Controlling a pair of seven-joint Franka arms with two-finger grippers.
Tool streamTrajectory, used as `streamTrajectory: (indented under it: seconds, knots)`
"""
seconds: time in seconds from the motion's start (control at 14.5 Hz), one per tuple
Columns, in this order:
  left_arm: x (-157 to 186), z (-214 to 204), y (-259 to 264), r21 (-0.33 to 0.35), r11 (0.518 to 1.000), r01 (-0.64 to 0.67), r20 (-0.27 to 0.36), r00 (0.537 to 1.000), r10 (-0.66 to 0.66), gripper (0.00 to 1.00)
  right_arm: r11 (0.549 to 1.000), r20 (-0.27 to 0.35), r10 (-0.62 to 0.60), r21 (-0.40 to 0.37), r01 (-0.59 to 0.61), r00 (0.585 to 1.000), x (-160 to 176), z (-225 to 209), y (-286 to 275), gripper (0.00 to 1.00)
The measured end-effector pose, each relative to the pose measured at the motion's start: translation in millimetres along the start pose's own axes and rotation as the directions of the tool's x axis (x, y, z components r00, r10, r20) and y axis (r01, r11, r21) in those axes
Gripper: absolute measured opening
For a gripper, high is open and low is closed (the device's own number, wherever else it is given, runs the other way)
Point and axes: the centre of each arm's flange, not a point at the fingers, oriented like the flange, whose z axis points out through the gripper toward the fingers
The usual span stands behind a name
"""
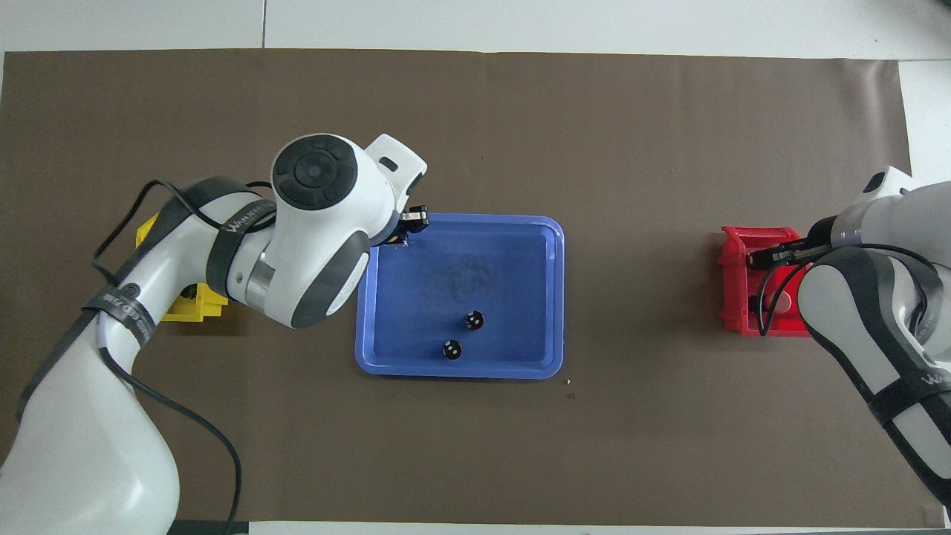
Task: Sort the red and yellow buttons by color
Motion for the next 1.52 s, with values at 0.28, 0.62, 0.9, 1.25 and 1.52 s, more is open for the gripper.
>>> streamTrajectory:
  seconds: [0.28,0.62,0.9,1.25,1.52]
  knots:
    - [50,-62,-151,0.024,0.998,-0.066,0.007,0.998,0.066,0.41,1.0,0.032,-0.01,0.017,0.01,0.999,14,-34,-1,0.92]
    - [68,-43,-282,0.028,0.984,-0.177,0.053,0.983,0.175,0.41,1.0,0.087,0.004,-0.004,-0.003,0.996,31,-148,-4,1.0]
    - [55,-14,-285,0.025,0.969,-0.247,0.035,0.969,0.246,0.41,0.996,0.134,0.085,-0.024,-0.082,0.987,20,-221,-6,1.0]
    - [32,20,-301,0.02,0.967,-0.255,0.058,0.966,0.253,0.41,0.992,0.136,0.123,-0.049,-0.117,0.983,19,-225,1,1.0]
    - [25,34,-307,0.024,0.968,-0.248,0.033,0.968,0.247,0.41,0.993,0.128,0.109,-0.051,-0.103,0.986,23,-229,-9,1.0]
